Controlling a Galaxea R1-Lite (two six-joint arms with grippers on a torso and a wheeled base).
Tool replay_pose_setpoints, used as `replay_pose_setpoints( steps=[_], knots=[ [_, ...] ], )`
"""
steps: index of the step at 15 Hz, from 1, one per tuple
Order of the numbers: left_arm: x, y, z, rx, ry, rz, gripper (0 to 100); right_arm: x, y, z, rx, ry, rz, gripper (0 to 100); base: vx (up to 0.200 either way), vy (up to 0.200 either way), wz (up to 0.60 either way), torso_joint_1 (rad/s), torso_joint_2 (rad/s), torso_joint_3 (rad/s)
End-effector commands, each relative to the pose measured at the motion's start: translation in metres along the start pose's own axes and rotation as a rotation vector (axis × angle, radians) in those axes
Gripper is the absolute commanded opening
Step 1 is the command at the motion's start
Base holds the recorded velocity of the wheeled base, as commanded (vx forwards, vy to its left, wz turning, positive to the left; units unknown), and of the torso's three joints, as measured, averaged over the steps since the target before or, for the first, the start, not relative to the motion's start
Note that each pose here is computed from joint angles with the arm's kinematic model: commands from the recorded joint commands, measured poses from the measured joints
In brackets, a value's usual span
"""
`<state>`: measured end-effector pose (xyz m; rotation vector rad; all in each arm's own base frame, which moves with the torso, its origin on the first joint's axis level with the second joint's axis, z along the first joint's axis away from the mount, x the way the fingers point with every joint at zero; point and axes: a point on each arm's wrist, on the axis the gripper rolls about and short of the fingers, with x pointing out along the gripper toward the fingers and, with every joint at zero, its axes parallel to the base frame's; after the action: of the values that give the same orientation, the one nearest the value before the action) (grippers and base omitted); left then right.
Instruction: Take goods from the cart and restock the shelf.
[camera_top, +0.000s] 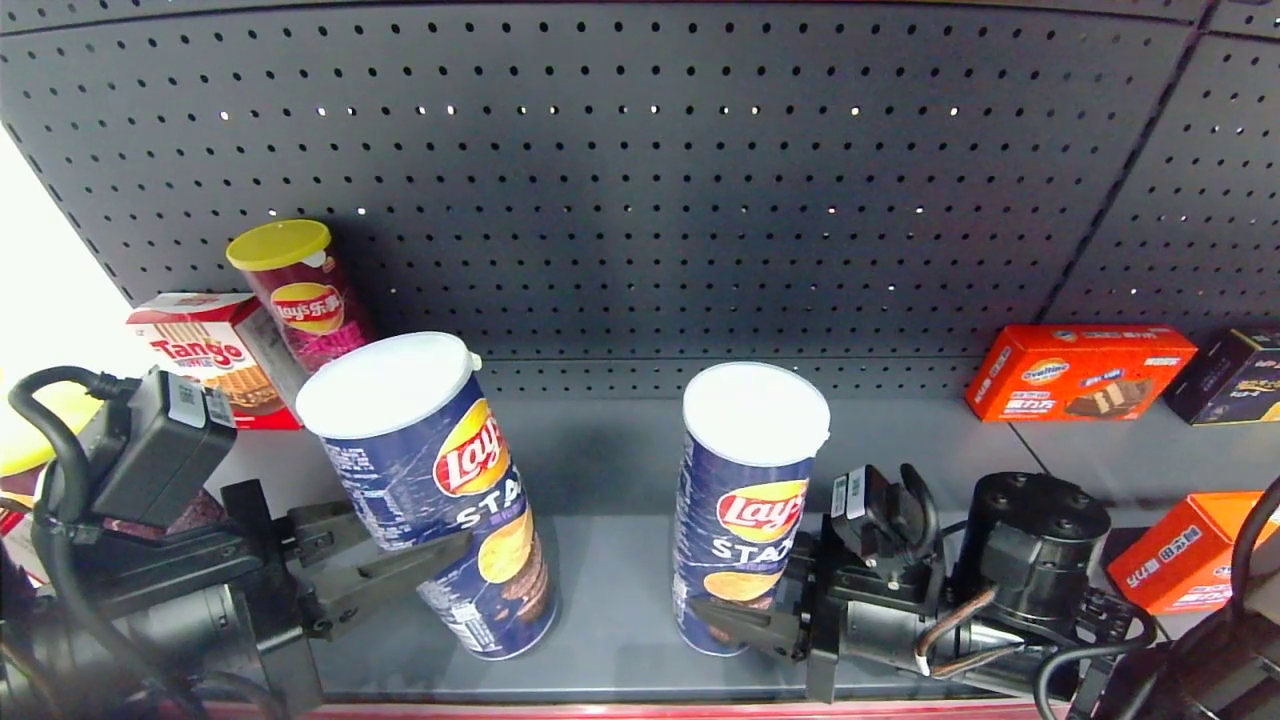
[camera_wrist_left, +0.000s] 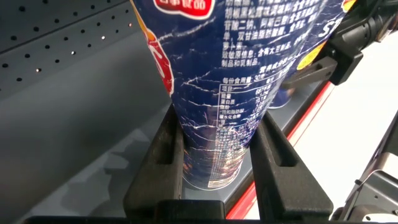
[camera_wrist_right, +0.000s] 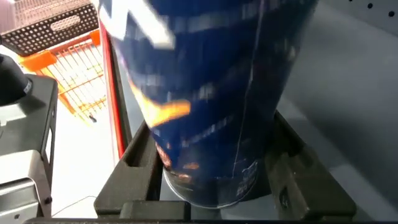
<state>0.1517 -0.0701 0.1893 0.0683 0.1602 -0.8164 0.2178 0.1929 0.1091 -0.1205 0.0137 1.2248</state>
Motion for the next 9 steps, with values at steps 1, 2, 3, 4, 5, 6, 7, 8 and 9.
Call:
replay_pose_setpoints(
  steps=[1,2,3,4,5,6,7,8,9],
  knots=[
    [-0.0003,-0.0002,-0.0003,-0.001,0.000,0.000,0,0.0018,-0.0004,-0.0046,0.009,0.015,0.002,0,0.000,0.000,0.00,0.000,0.00,0.000],
    [-0.0004,-0.0003,-0.0008,-0.001,0.002,0.000,0,0.0020,-0.0004,-0.0050,0.010,0.017,0.002,0,0.000,0.000,0.00,0.000,0.00,0.000],
    [-0.0003,-0.0002,-0.0003,-0.001,0.000,0.000,0,0.0020,0.0002,-0.0053,0.010,0.018,0.004,0,0.000,0.000,0.00,0.000,0.00,0.000],
    [-0.0004,-0.0003,-0.0008,-0.001,0.002,0.000,0,0.0035,-0.0004,-0.0084,0.014,0.026,0.005,0,0.000,0.000,0.00,0.000,0.00,0.000],
    [-0.0004,-0.0003,-0.0008,-0.001,0.002,0.000,0,0.0037,-0.0005,-0.0085,0.013,0.024,0.005,100,0.000,0.000,0.00,0.000,0.00,0.000],
    [-0.0006,-0.0004,-0.0021,-0.002,0.006,0.000,0,0.0049,-0.0013,-0.0081,-0.006,0.021,0.003,100,0.000,0.000,0.00,0.000,0.00,0.000],
    [-0.0010,-0.0007,-0.0028,-0.002,0.007,0.000,0,0.0041,-0.0021,-0.0073,-0.009,0.019,-0.008,100,0.000,0.000,0.00,0.000,0.00,0.000],
    [-0.0007,-0.0006,-0.0034,-0.005,0.010,-0.001,0,0.0033,-0.0023,-0.0051,-0.013,0.015,-0.026,100,0.000,0.000,0.00,0.000,0.00,0.000],
    [-0.0010,-0.0009,-0.0054,-0.008,0.015,-0.001,0,0.0015,-0.0020,-0.0043,-0.015,0.014,-0.034,100,0.000,0.000,0.00,0.000,0.00,0.000]
  ],
)
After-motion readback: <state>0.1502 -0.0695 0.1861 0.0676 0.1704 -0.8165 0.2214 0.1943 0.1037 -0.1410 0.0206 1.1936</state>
